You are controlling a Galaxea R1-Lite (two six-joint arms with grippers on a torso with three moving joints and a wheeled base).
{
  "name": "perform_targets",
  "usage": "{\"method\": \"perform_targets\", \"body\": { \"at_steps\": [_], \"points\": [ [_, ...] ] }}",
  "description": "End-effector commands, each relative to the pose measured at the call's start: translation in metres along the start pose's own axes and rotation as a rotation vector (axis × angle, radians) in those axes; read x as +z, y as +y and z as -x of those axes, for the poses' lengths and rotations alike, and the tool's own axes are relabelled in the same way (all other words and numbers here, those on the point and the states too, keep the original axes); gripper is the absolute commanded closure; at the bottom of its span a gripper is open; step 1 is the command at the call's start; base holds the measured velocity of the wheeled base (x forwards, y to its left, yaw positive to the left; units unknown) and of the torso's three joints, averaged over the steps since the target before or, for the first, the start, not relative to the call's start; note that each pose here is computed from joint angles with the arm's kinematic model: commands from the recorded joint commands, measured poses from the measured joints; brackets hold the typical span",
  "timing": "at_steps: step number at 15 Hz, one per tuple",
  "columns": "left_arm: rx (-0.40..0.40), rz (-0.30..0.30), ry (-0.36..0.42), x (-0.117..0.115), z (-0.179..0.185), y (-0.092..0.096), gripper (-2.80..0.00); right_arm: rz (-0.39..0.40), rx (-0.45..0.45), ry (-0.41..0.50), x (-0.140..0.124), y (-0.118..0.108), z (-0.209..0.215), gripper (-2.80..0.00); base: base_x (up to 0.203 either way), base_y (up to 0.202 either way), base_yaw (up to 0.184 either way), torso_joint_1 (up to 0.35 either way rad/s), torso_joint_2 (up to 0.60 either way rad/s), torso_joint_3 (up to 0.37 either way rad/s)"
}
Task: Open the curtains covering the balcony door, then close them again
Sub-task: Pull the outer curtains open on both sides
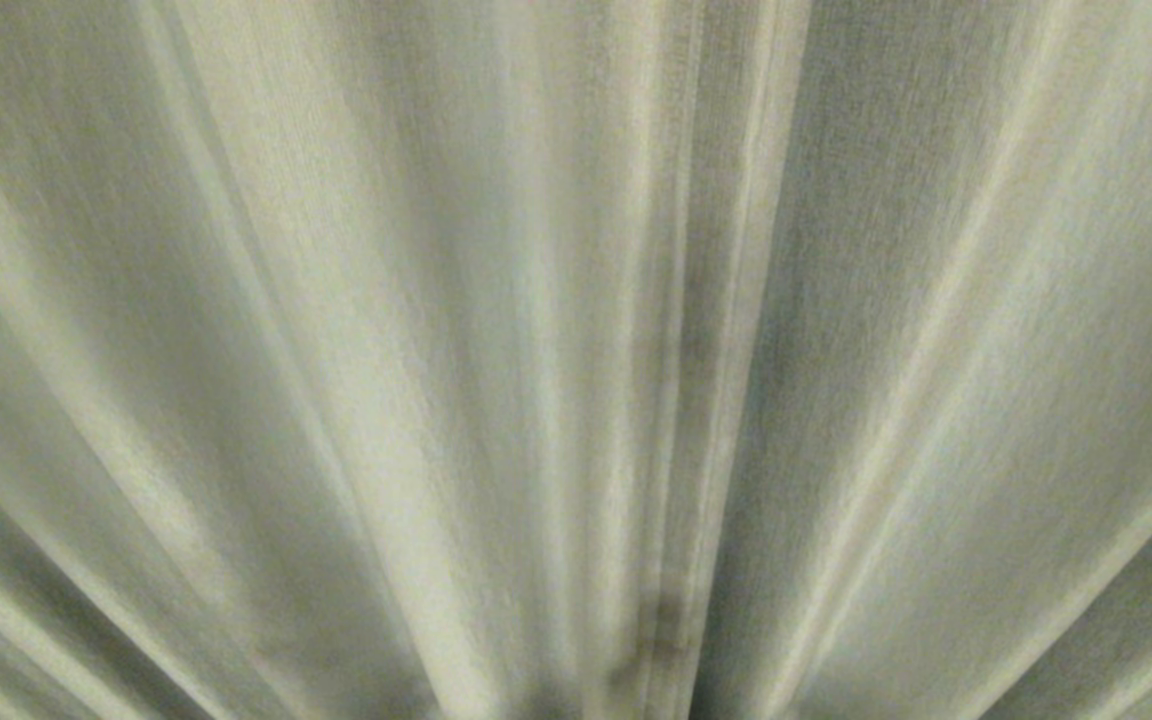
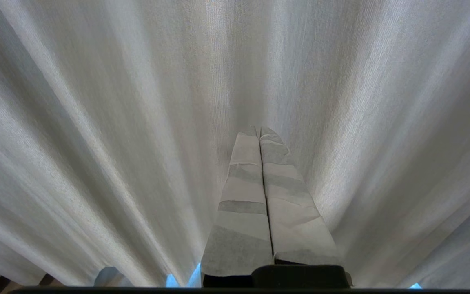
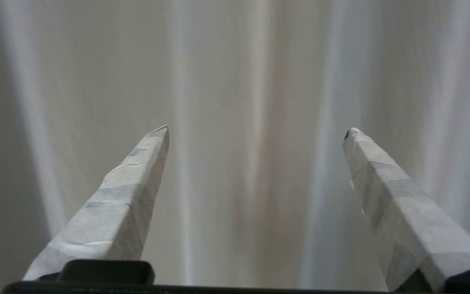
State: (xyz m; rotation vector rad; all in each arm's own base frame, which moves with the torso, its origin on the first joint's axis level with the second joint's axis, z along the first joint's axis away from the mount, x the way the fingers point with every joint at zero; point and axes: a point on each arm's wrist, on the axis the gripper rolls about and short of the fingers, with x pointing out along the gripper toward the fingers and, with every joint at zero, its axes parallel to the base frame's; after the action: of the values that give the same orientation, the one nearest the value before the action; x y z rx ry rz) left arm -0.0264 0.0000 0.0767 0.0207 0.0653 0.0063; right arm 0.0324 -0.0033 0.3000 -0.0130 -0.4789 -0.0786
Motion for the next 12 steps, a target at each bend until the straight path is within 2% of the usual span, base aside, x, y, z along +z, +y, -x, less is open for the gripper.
{"method": "perform_targets", "body": {
  "at_steps": [1, 7, 12],
  "points": [
    [0.001, 0.000, 0.001, 0.000, 0.000, 0.000, 0.00, 0.009, 0.037, -0.067, 0.003, 0.000, -0.013, -2.80, 0.000, 0.000, 0.000, 0.000, 0.00, 0.000],
    [0.001, 0.000, 0.001, 0.000, 0.000, 0.000, 0.00, 0.038, 0.023, -0.066, 0.004, -0.002, -0.040, -2.80, 0.000, 0.000, 0.000, 0.000, 0.00, 0.000],
    [0.001, 0.000, 0.001, 0.000, 0.000, 0.000, 0.00, 0.055, -0.016, -0.012, -0.003, -0.010, -0.082, -2.80, 0.000, 0.000, 0.000, 0.000, 0.00, 0.000]
  ]
}}
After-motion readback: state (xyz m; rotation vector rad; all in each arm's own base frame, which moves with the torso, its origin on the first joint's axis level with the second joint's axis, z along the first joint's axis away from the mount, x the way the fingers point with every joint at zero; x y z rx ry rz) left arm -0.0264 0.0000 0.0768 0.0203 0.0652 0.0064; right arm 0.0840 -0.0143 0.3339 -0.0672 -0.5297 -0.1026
